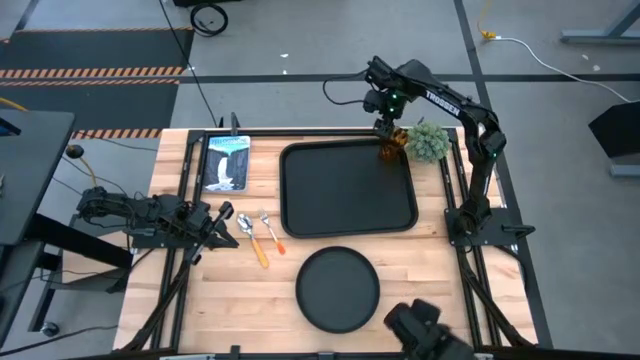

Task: Pick and place plate/cup/fork/spoon on tray
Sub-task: Put the black plate on the black serving tray to the bottom of the brown cup

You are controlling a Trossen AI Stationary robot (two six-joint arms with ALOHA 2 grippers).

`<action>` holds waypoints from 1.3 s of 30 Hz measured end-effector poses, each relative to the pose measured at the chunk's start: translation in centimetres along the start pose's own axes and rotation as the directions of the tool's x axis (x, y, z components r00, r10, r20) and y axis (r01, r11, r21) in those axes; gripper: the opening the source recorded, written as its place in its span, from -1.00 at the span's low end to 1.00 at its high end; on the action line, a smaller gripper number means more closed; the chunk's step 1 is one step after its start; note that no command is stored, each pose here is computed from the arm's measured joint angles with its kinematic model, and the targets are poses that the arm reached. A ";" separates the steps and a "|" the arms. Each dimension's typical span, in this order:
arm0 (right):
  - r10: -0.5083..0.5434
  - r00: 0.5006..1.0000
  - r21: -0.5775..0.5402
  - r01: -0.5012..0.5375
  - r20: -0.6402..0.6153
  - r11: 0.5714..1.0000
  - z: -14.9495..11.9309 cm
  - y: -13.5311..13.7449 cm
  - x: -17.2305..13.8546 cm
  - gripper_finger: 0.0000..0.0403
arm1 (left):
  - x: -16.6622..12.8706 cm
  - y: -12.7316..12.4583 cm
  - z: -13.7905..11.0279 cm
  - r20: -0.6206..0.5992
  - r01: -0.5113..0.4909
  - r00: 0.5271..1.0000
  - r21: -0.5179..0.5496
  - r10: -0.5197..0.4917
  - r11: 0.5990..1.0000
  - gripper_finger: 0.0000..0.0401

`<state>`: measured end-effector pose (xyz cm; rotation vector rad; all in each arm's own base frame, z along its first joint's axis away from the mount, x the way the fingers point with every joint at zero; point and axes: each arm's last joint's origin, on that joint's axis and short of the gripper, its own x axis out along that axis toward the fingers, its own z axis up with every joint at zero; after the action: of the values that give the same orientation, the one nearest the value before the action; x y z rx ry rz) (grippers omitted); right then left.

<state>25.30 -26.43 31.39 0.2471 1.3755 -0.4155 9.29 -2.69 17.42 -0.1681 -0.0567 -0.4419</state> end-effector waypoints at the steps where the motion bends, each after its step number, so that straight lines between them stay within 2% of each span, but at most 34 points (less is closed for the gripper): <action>1: 0.031 0.999 -0.008 -0.030 0.043 1.000 0.3 0.7 -0.4 0.13 | 0.0 0.0 0.0 0.000 0.000 1.000 0.001 0.000 1.000 -0.85; 4: 0.124 0.981 -0.039 -0.119 0.149 0.992 1.4 3.0 -1.2 0.12 | 0.0 0.0 0.2 0.017 0.002 1.000 0.036 -0.003 0.999 -0.85; 7: 0.169 0.964 -0.076 -0.156 0.204 0.985 2.1 5.6 -1.6 0.12 | 0.0 -0.1 0.6 0.061 0.001 0.998 0.061 -0.005 0.998 -0.85; 11: 0.207 0.958 -0.105 -0.189 0.199 0.976 2.4 9.5 -0.4 0.12 | -0.1 -0.2 1.3 0.131 0.007 0.991 0.076 -0.017 0.997 -0.85; 15: 0.243 0.960 -0.114 -0.228 0.142 0.967 1.6 13.5 0.9 0.11 | -0.1 -0.3 1.5 0.156 0.009 0.987 0.084 -0.022 0.996 -0.85; 18: 0.259 0.960 -0.104 -0.249 0.107 0.963 0.3 16.3 2.0 0.11 | -0.1 -0.3 1.6 0.160 0.009 0.987 0.087 -0.022 0.996 -0.85; 25: 0.300 0.942 -0.064 -0.294 0.149 0.954 -3.9 23.0 4.0 0.11 | -0.2 -0.4 2.0 0.206 0.010 0.978 0.107 -0.032 0.994 -0.85; 32: 0.295 0.925 0.072 -0.320 0.239 0.945 -8.3 28.4 5.2 0.11 | -0.2 -0.3 2.0 0.205 -0.001 0.978 0.106 -0.021 0.994 -0.85; 39: 0.302 0.935 0.238 -0.341 0.185 0.909 -11.8 32.5 7.1 0.11 | -0.2 0.0 2.1 0.229 -0.119 0.969 0.080 0.098 0.990 -0.85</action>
<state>29.59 6.74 19.99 0.6466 1.1077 -0.3331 9.05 -2.22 19.42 -0.1279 -0.2884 -0.3081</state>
